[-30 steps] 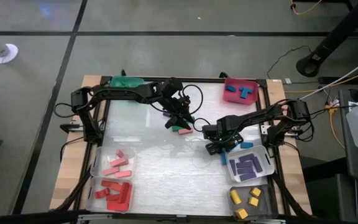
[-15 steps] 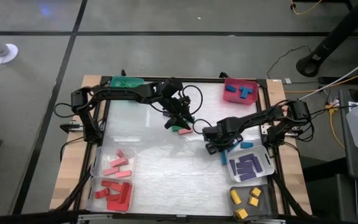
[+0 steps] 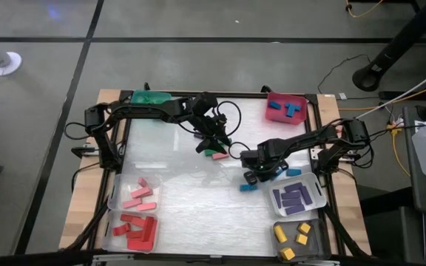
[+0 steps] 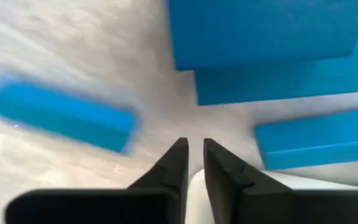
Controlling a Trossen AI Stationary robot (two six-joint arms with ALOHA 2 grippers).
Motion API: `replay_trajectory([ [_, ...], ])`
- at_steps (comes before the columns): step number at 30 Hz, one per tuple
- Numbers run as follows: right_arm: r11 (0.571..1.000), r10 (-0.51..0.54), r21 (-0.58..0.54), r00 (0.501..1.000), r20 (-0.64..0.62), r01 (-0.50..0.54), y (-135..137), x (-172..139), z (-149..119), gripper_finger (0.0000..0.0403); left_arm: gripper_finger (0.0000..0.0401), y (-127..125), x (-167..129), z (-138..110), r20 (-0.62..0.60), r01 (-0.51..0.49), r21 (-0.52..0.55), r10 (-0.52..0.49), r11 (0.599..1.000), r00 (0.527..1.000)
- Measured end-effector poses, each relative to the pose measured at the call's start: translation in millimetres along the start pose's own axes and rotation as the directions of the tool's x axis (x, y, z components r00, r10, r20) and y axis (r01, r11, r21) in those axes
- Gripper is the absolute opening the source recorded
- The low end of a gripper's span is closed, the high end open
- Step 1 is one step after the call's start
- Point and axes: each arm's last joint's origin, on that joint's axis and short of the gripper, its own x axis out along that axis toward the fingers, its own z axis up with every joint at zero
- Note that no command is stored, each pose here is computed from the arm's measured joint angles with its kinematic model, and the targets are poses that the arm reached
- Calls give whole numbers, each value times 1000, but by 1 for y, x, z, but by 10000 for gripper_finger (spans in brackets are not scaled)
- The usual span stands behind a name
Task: Sort blocks
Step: Put the blue block into the pink bin
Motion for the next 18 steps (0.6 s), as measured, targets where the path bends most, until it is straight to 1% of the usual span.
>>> replay_trajectory([
  [5, 997, 41, -66, 999, 17, -39, 10, -10, 1, 6, 194, 0, 0, 0, 0, 0, -1, 0, 1000, 1000],
  [7, 994, 53, -98, 998, 22, -50, 13, -13, 1, 3, 194, 0, 0, 0, 0, 0, -1, 0, 1000, 1000],
  [10, 987, 71, -145, 997, 27, -66, 17, -17, 1, 22, 194, 0, 0, 0, 1, 0, -1, 0, 1000, 1000],
  [13, 983, 94, -163, 995, 34, -88, 20, -19, 1, 41, 194, 0, 0, 0, 0, 1, -2, -1, 1000, 1000],
  [16, 969, 164, -195, 986, 37, -153, 27, -20, 3, 59, 194, 0, 0, -1, -10, 1, -24, -1, 1000, 1000],
  [18, 946, 225, -245, 974, 26, -212, 32, -21, 4, 75, 194, 1, -2, -3, -21, 4, -42, -5, 999, 1000],
])
